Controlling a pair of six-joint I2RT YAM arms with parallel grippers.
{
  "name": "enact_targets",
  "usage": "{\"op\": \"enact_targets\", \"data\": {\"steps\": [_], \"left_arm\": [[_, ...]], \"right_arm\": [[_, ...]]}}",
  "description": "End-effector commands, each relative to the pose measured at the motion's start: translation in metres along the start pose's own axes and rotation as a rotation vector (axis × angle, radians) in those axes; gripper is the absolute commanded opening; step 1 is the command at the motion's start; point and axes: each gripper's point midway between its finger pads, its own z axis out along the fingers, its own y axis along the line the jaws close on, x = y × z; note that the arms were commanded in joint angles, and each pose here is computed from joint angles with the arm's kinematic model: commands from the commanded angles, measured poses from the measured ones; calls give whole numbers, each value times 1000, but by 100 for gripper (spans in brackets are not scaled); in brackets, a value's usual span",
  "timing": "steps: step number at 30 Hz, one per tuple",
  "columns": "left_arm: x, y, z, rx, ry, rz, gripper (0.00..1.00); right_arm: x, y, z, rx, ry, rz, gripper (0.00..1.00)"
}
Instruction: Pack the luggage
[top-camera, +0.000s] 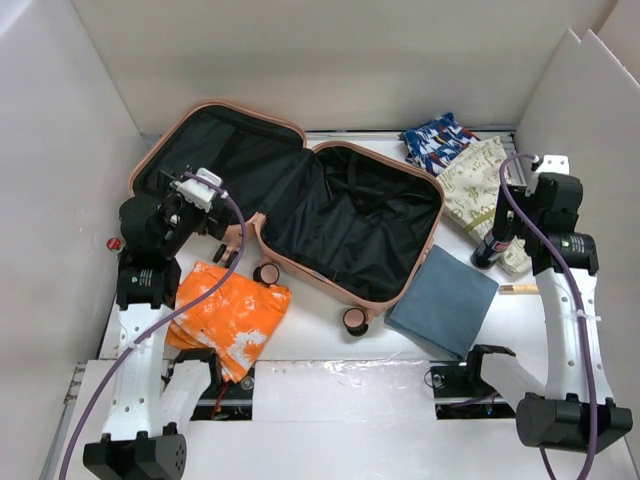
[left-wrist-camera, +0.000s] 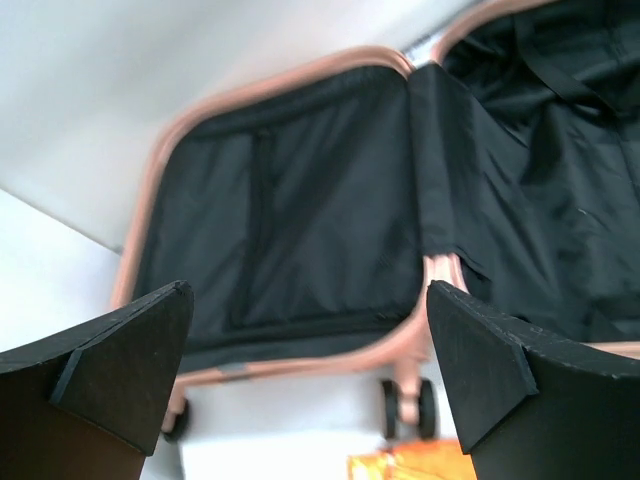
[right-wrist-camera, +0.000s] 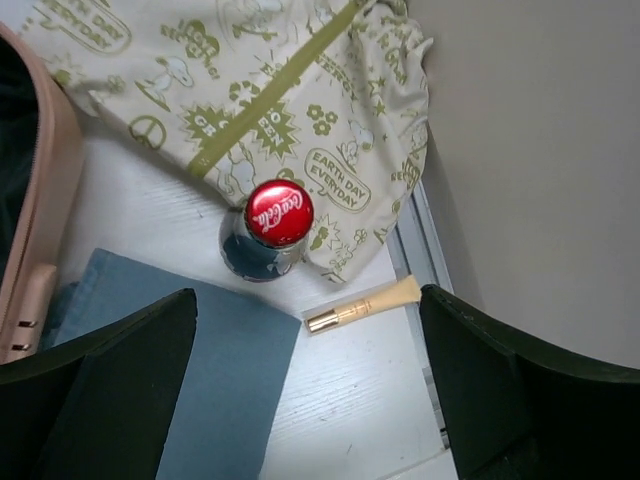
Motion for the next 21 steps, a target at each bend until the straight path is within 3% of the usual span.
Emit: {"op": "enact_targets", "data": {"steps": [1,7,17,21], "left_arm": [[-1,-6,-7,9,21,-73,100],[4,-14,-5,5,14,-212,100],[3,-14,-3,-8,5,-273,100],[3,-15,-3,-8,5,-285,100]], "right_arm": [[0,-6,8,45,-47,91,95],[-5,10,38,-2,-158,104,92],[-16,18,68,-14,-243,52,87],[-13,21,77,-17,-225,57,77]]}}
